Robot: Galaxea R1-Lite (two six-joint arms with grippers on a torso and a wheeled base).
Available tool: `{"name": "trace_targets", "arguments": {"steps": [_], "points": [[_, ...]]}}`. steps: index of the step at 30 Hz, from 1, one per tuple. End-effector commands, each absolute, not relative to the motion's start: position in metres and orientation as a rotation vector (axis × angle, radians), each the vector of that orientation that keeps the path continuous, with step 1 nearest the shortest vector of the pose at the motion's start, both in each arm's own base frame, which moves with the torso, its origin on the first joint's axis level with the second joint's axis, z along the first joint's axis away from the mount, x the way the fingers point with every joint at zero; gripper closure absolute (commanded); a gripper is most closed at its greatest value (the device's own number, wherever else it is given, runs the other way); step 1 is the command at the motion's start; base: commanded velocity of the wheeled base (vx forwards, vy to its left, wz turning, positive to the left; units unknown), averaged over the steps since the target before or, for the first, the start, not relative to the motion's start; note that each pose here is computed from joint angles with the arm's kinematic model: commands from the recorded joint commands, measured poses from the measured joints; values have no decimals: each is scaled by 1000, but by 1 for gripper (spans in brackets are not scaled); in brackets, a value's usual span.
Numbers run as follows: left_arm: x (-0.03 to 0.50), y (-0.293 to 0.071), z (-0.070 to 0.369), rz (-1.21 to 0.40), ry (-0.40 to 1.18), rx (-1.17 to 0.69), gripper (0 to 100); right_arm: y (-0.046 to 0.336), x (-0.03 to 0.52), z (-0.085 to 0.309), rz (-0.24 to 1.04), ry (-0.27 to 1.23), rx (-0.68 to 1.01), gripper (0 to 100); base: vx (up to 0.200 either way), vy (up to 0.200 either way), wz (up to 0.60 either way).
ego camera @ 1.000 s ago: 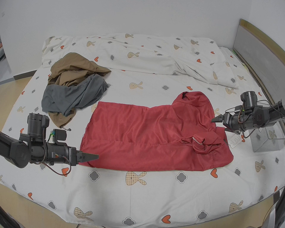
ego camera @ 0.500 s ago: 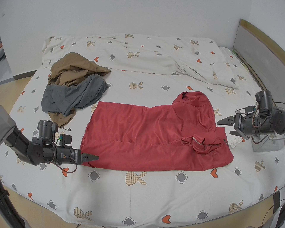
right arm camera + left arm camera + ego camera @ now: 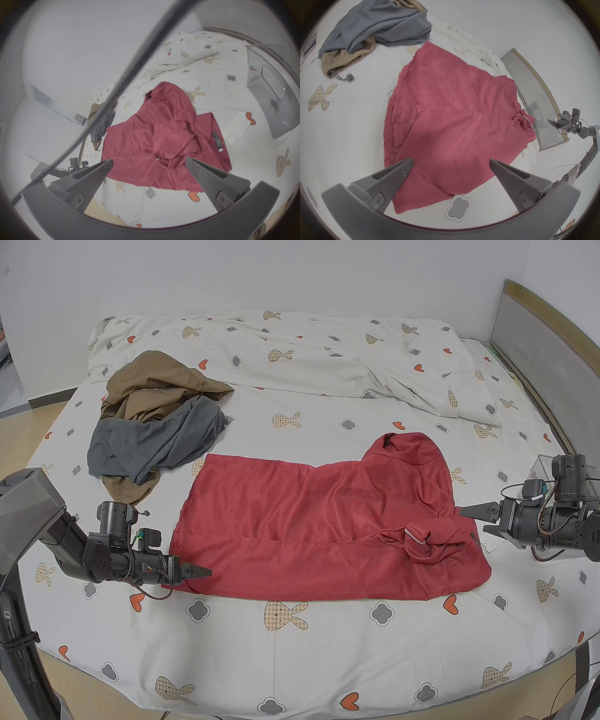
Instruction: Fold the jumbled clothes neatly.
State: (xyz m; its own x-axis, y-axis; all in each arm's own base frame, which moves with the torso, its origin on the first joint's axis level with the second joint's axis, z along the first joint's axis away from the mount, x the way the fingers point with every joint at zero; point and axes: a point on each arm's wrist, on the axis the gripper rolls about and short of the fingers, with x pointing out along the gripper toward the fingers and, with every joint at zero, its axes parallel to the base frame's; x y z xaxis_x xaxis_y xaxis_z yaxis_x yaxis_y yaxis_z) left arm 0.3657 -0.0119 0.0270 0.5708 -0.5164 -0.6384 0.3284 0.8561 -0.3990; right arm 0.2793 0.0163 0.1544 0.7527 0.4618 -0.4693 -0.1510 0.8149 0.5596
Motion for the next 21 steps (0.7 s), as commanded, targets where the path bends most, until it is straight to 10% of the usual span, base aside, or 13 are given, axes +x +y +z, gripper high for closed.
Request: {"name": "trace_targets", "arguments": {"steps": [1, 21], "points": [[355, 0, 14, -450, 882, -266, 0, 19, 289, 128, 337, 726, 534, 0, 0, 0, 0], [347, 20, 13, -399, 881, -284, 0, 92, 372, 91, 472, 811, 524, 0, 0, 0, 0]]}}
